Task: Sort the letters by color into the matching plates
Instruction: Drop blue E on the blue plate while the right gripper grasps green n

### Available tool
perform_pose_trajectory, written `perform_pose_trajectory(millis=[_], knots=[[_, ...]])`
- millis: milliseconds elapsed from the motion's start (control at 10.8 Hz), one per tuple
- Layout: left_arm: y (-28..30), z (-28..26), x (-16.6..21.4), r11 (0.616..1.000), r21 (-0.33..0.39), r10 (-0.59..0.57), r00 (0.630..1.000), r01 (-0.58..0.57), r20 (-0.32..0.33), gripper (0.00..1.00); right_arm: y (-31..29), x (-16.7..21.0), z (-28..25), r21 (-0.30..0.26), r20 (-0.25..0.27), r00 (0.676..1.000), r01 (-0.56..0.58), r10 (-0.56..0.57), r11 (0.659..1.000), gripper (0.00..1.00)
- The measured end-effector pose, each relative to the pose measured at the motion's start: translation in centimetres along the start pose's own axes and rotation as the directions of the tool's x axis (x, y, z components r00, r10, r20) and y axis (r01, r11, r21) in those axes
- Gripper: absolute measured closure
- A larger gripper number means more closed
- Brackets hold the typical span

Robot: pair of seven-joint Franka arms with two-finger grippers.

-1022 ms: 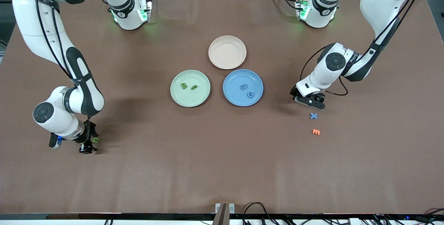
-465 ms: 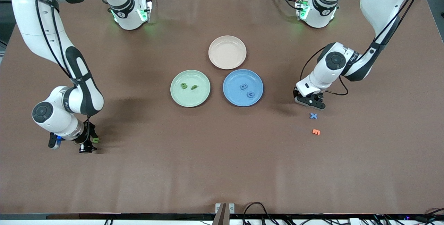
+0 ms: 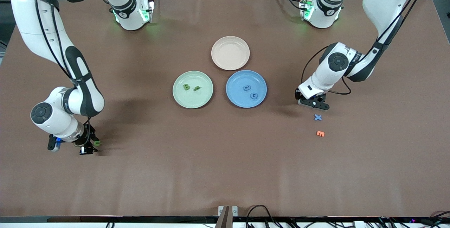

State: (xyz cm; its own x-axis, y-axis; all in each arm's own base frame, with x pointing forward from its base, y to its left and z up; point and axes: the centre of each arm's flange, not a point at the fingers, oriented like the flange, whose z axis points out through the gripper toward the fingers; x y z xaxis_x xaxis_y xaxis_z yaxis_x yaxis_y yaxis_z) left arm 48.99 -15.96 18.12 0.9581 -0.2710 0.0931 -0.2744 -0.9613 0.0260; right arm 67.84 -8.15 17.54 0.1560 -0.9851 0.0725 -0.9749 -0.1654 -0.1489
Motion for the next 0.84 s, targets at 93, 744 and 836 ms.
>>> perform_pose_trajectory(millis=[93, 744, 836], knots=[[0.9, -0.8, 0.7, 0.999, -0.007, -0.035, 0.999, 0.035, 0.018, 0.59, 0.0, 0.0, 0.0, 0.000, 0.000, 1.000, 0.006, -0.006, 1.000, 0.46], [18.2, -6.7, 3.6, 0.951, -0.042, -0.305, 0.951, 0.307, 0.050, 0.59, 0.3, 0.0, 0.2, 0.011, -0.005, 0.999, 0.036, -0.036, 0.999, 0.65], [20.3, -6.5, 3.6, 0.938, -0.047, -0.342, 0.938, 0.345, 0.063, 0.59, 0.3, 0.0, 0.2, 0.013, -0.006, 0.999, 0.038, -0.038, 0.999, 0.71]])
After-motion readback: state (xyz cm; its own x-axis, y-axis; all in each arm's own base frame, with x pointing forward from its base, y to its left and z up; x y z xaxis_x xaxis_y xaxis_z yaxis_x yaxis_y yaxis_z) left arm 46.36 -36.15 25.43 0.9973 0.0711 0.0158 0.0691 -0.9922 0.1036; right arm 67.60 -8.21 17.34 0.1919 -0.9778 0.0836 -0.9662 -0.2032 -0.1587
